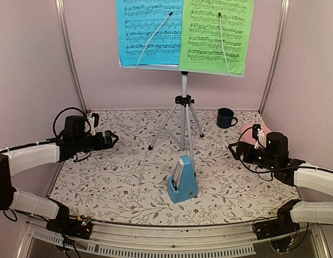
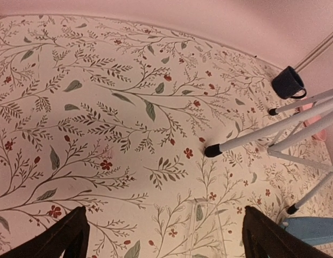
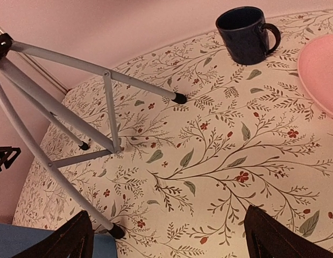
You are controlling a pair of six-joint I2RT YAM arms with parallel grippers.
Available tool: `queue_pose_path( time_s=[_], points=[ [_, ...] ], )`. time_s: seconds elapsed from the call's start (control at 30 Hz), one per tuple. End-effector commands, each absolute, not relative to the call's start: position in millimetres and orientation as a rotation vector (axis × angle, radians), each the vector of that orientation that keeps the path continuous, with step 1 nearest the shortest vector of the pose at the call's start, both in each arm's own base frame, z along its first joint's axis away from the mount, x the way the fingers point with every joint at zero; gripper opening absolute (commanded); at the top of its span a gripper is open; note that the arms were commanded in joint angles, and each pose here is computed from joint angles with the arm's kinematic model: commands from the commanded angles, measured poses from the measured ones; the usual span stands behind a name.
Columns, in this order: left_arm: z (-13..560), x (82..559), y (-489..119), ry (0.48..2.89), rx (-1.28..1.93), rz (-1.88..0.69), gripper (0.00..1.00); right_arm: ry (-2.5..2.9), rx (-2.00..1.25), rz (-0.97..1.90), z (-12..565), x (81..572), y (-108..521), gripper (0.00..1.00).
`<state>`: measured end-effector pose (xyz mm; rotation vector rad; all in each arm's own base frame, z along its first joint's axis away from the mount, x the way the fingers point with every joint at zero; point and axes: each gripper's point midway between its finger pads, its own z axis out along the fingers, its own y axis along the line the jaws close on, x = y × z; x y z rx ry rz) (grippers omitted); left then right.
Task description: Set up the instrument practice props
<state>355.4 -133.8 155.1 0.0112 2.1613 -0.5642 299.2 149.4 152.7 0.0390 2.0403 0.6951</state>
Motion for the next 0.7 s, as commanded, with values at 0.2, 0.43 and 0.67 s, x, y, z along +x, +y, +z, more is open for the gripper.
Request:
queue_pose_path(
  time_s=[0.2,0.43,0.67],
  points=[
    [96,338,-125,2.297,-0.114,-0.576,0.99,2.125,0.22,0.624,109,312,135,0.99],
    [84,335,-129,2.313,-0.113,-0.602,0.99,2.149,0.211,0.637,95,312,138,0.99],
    [86,334,-131,2.308,-0.111,-0.605,0.99,2.126,0.198,0.652,103,313,140,0.99]
  ],
)
